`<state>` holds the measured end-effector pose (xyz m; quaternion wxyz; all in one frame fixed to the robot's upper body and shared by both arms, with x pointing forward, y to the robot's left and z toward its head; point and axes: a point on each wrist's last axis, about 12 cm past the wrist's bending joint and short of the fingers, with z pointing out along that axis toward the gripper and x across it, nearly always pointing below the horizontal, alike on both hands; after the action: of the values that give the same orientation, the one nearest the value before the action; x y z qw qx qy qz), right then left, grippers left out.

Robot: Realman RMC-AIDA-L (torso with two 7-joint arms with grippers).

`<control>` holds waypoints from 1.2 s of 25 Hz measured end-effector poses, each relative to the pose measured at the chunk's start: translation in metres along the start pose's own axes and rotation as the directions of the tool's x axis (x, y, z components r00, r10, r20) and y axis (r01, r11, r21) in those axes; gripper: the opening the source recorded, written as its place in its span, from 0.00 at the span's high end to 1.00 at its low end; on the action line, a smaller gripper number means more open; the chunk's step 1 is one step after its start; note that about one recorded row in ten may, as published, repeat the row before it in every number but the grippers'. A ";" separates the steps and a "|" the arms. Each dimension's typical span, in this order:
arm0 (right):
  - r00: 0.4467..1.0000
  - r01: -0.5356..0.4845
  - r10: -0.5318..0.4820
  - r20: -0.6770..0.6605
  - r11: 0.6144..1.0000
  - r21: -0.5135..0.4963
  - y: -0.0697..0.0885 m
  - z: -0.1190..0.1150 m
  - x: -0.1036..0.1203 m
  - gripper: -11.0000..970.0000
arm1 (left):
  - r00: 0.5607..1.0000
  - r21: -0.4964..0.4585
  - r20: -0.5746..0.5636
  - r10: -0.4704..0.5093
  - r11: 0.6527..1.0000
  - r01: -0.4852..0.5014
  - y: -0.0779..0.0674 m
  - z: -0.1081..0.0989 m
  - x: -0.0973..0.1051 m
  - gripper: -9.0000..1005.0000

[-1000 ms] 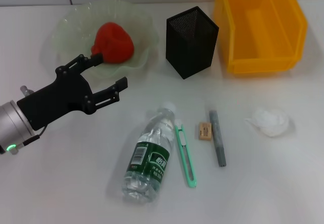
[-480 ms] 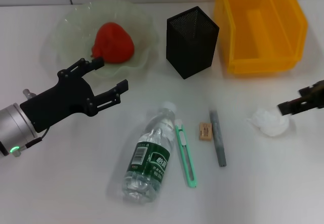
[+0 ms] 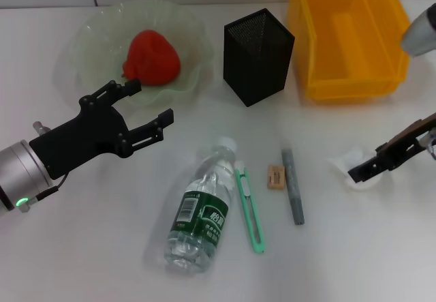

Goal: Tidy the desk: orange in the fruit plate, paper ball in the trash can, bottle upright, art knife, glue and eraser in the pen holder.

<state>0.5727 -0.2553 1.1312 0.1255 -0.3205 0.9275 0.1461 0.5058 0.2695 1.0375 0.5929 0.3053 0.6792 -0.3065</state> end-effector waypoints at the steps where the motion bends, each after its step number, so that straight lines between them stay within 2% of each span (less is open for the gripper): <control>1: 1.000 0.005 -0.005 -0.008 1.000 0.001 0.001 0.002 0.000 0.24 | 1.000 0.000 0.000 0.000 1.000 0.000 0.000 0.000 0.000 0.14; 9: 1.000 0.019 -0.019 -0.017 1.000 0.009 0.002 0.009 -0.005 0.27 | 1.000 -0.010 -0.005 0.003 1.000 -0.003 0.001 -0.001 0.001 0.14; 13: 1.000 0.025 -0.025 -0.005 0.999 0.020 0.003 0.006 -0.005 0.30 | 1.000 -0.012 -0.011 0.012 1.000 -0.012 0.000 -0.001 0.003 0.14; 14: 1.000 0.026 -0.026 0.016 0.999 0.030 0.004 -0.004 -0.006 0.33 | 1.000 -0.010 -0.011 0.012 1.000 -0.012 0.000 -0.001 0.004 0.14; 15: 1.000 0.026 -0.026 0.016 0.999 0.030 0.004 -0.004 -0.006 0.35 | 1.000 -0.010 -0.011 0.012 1.000 -0.012 0.000 -0.001 0.004 0.14; 16: 0.998 0.024 -0.027 0.056 0.998 0.058 0.003 -0.021 -0.009 0.37 | 1.000 -0.010 -0.010 0.012 1.000 -0.012 0.000 -0.001 0.003 0.14; 17: 0.998 0.024 -0.027 0.056 0.998 0.058 0.003 -0.021 -0.009 0.40 | 1.000 -0.010 -0.010 0.012 1.000 -0.012 0.000 -0.001 0.003 0.14; 20: 0.985 -0.002 -0.021 0.170 0.991 0.133 -0.002 -0.058 -0.014 0.42 | 1.000 -0.011 -0.009 0.011 1.000 -0.011 0.000 -0.001 0.003 0.14; 21: 0.964 -0.018 -0.032 0.262 0.982 0.186 -0.006 -0.083 -0.019 0.42 | 1.000 -0.010 -0.010 0.011 1.000 -0.011 -0.001 -0.001 0.004 0.14; 22: 0.964 -0.018 -0.032 0.262 0.982 0.186 -0.006 -0.083 -0.019 0.43 | 1.000 -0.010 -0.011 0.011 1.000 -0.011 -0.001 -0.001 0.004 0.14; 23: 0.950 -0.020 -0.048 0.310 0.977 0.211 -0.008 -0.094 -0.023 0.43 | 1.000 -0.009 -0.012 0.010 1.000 -0.010 -0.001 -0.001 0.004 0.14; 26: 0.889 -0.006 -0.123 0.442 0.960 0.280 -0.019 -0.111 -0.039 0.43 | 1.000 -0.009 -0.013 0.008 1.000 -0.008 -0.001 0.000 0.005 0.14; 27: 0.889 -0.006 -0.123 0.442 0.960 0.280 -0.019 -0.111 -0.039 0.43 | 1.000 -0.009 -0.013 0.008 1.000 -0.008 -0.001 0.000 0.005 0.14; 30: 0.858 -0.005 -0.161 0.489 0.947 0.321 -0.035 -0.102 -0.050 0.43 | 1.000 -0.009 -0.013 0.007 1.000 -0.007 -0.002 0.000 0.005 0.15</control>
<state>0.6190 -0.2895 1.2356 0.4203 -0.2844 0.8586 0.0724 0.5038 0.2686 1.0324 0.5910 0.3068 0.6834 -0.2993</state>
